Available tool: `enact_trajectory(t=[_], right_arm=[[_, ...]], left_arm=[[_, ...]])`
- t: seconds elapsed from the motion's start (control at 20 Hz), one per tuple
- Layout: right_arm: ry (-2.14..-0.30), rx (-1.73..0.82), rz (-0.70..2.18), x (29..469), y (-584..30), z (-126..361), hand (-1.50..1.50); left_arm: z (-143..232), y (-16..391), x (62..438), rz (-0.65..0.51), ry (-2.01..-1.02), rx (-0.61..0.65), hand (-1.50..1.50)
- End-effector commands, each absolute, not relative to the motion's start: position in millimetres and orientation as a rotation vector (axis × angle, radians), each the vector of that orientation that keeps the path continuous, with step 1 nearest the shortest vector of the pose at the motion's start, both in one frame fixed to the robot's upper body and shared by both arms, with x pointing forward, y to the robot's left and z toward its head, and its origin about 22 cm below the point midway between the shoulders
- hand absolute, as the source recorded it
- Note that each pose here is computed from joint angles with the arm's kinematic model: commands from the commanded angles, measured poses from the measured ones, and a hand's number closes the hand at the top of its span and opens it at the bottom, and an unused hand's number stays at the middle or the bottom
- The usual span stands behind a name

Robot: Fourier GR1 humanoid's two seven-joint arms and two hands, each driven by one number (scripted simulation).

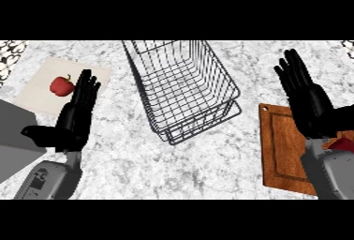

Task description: Pick the pear from the cutting board and place it in the basket

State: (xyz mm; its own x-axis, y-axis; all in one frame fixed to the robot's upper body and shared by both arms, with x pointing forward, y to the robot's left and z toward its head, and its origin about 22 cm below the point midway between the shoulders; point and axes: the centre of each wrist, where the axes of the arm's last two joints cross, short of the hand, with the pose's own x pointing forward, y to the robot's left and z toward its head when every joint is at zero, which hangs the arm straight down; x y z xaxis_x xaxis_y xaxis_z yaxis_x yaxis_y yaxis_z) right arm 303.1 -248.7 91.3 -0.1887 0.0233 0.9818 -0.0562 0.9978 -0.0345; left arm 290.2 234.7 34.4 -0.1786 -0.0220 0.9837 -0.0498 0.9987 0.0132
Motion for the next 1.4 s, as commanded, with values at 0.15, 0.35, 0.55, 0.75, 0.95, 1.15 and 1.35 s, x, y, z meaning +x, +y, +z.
enact_trajectory(t=[0.15,0.35,0.55,0.75,0.95,1.15,1.35], right_arm=[[-2.302,-0.327,-0.032,293.1,-265.4,137.0,1.50],[-2.457,-0.742,0.322,287.4,-289.3,161.9,-1.50],[-2.407,-1.335,-0.020,280.3,-320.1,149.3,-1.50],[-2.067,-1.741,-0.253,255.7,-359.4,104.7,-1.50],[-1.675,-1.876,-0.330,209.9,-361.6,28.2,-1.50],[-1.432,-1.674,-0.097,157.8,-321.7,-40.7,-1.50],[-1.346,-1.647,0.076,120.3,-300.4,-58.2,-1.50]], left_arm=[[-17.2,301.0,254.7,-0.140,-1.407,0.389,0.00],[-31.2,330.6,238.1,-0.194,-1.256,0.482,0.00],[-41.4,337.6,226.2,-0.186,-1.180,0.509,0.00],[-40.1,349.6,217.7,-0.173,-1.154,0.552,0.00],[-40.8,352.0,206.5,-0.172,-1.135,0.570,0.00],[-32.2,348.8,212.5,-0.203,-1.161,0.556,0.00],[-29.7,341.7,214.9,-0.234,-1.165,0.535,0.00]])
